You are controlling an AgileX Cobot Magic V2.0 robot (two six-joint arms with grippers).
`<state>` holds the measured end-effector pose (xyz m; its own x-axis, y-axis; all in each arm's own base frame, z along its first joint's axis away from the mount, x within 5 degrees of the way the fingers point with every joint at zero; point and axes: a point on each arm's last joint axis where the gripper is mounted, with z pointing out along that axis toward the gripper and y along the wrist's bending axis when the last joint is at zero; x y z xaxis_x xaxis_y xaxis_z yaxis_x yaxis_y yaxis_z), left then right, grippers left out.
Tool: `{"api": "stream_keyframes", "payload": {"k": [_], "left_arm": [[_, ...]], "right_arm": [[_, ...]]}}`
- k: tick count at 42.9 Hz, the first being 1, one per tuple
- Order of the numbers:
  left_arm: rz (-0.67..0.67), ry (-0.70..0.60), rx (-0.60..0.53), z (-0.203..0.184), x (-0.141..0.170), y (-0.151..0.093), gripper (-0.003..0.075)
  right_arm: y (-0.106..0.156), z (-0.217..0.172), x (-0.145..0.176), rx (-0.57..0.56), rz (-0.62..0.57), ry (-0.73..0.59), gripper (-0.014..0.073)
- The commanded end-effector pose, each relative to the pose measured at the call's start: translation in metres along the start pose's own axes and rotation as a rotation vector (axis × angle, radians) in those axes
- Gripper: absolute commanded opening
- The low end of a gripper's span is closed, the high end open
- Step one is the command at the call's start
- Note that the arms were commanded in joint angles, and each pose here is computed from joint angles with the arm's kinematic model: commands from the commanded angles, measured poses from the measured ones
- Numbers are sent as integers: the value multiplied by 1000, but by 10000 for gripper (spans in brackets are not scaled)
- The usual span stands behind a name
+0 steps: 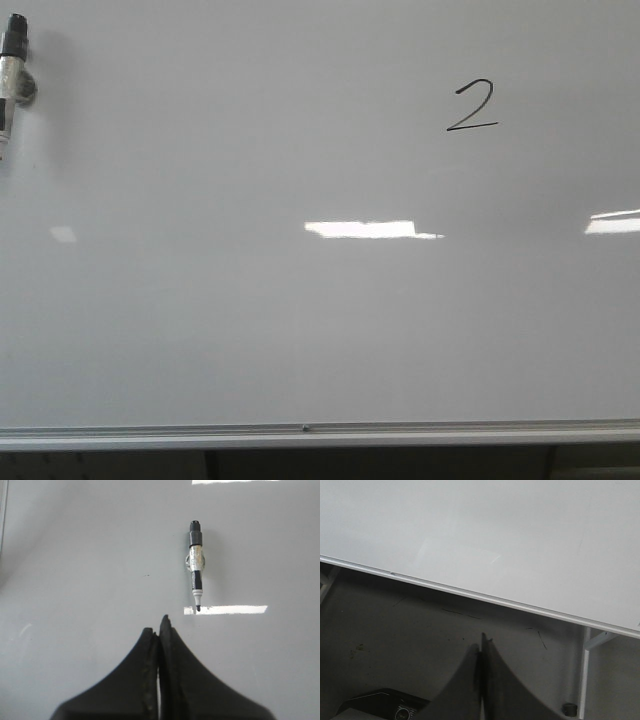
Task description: Write number 2 on whiteboard
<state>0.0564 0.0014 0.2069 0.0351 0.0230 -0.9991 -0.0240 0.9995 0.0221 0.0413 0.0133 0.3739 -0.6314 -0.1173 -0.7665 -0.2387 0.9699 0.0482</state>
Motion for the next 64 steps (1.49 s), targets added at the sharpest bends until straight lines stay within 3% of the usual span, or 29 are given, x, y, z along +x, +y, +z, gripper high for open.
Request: {"api": "stream_keyframes", "payload": {"k": [1, 17, 21, 26, 40, 51, 64], "left_arm": [[-4, -74, 8, -1, 3, -1, -20], [-4, -74, 8, -1, 3, -1, -20], [-4, -74, 8, -1, 3, -1, -20], [-4, -74, 8, -1, 3, -1, -20], [-4, -74, 8, -1, 3, -1, -20], [-4, -74, 8, -1, 3, -1, -20], [-4, -72, 9, -1, 3, -1, -20]], "right_arm": [[-1, -4, -10, 14, -2, -69, -69], [-1, -3, -9, 20, -6, -78, -69], [-8, -3, -5, 97, -14, -163, -69], [-13, 9, 5, 172, 20, -360, -67], [-24, 77, 73, 283, 36, -714, -67], [-25, 109, 114, 283, 12, -867, -67], [-25, 108, 116, 283, 13, -867, -67]]}}
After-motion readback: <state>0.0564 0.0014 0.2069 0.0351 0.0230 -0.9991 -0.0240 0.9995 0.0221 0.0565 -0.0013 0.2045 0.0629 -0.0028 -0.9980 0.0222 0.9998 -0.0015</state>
